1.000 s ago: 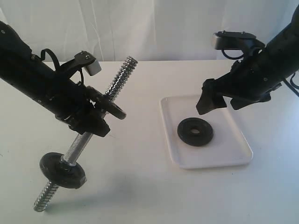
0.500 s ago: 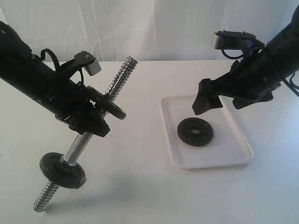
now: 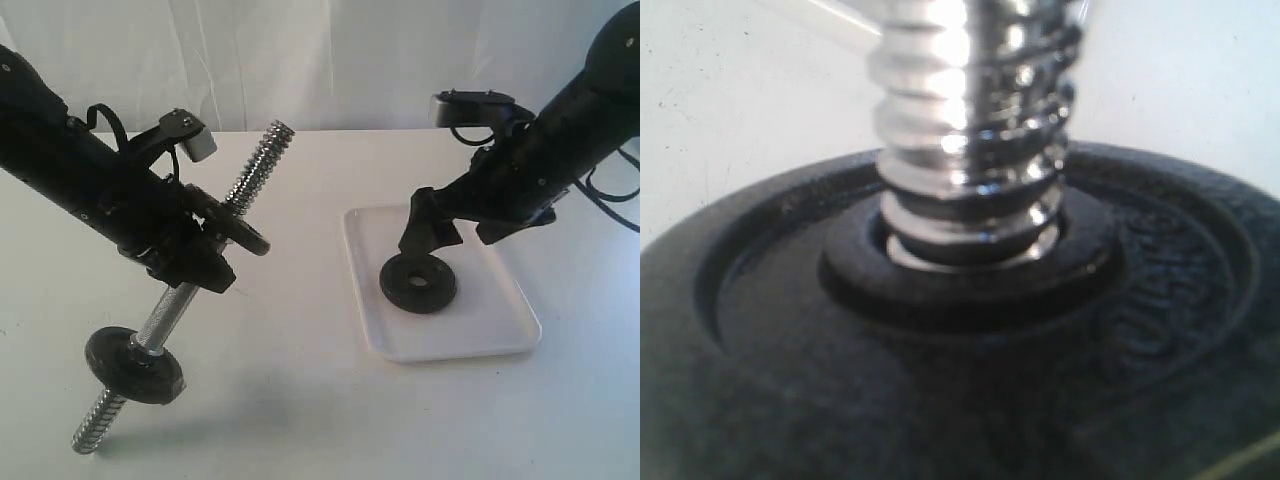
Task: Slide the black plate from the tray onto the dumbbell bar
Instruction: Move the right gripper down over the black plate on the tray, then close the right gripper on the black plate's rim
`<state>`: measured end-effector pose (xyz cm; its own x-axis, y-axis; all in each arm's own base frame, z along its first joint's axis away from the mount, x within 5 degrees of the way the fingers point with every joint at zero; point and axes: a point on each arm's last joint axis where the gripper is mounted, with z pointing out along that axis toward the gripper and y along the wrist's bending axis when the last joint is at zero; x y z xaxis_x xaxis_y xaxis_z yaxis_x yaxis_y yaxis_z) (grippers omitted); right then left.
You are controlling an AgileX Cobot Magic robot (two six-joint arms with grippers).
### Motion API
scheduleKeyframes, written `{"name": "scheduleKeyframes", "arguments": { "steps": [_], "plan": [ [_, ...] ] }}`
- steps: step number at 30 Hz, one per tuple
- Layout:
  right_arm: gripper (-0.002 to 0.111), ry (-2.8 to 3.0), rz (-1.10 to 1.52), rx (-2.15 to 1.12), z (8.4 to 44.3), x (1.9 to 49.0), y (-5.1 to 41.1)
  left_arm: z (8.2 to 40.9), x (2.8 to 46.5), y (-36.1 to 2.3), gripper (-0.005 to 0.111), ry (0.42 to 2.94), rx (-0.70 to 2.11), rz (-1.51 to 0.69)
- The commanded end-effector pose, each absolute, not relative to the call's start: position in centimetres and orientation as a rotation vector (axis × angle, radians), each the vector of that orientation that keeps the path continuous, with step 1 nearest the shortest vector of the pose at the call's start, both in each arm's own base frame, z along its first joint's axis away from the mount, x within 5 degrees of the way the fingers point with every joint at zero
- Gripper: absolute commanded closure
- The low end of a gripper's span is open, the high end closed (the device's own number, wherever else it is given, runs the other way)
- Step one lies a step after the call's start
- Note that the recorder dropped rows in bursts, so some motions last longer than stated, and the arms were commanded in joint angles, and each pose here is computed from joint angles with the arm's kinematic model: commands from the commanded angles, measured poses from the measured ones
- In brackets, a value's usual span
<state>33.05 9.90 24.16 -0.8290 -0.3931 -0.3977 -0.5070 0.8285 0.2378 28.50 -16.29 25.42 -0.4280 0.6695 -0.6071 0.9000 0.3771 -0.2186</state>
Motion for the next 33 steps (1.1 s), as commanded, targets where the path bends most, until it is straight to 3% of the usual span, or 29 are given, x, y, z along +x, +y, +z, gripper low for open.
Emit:
{"name": "scheduleKeyframes", "arguments": {
  "steps": [1,6,21,33],
  "plan": [
    [0.003,2.644,0.370,-0.855,23.7,34.7,10.8,28.9,27.6,-17.0,0.107,2.130,1.229,-0.899],
    [0.003,2.630,0.169,-1.044,22.9,36.4,11.8,28.9,27.6,-17.0,0.107,2.131,1.227,-0.900],
    [0.003,2.707,0.041,-1.199,18.4,38.1,14.2,28.9,27.7,-17.0,0.107,2.131,1.221,-0.899],
    [0.003,2.632,0.037,-1.156,18.4,38.9,14.5,28.9,27.7,-17.0,0.107,2.130,1.217,-0.903]
  ]
}}
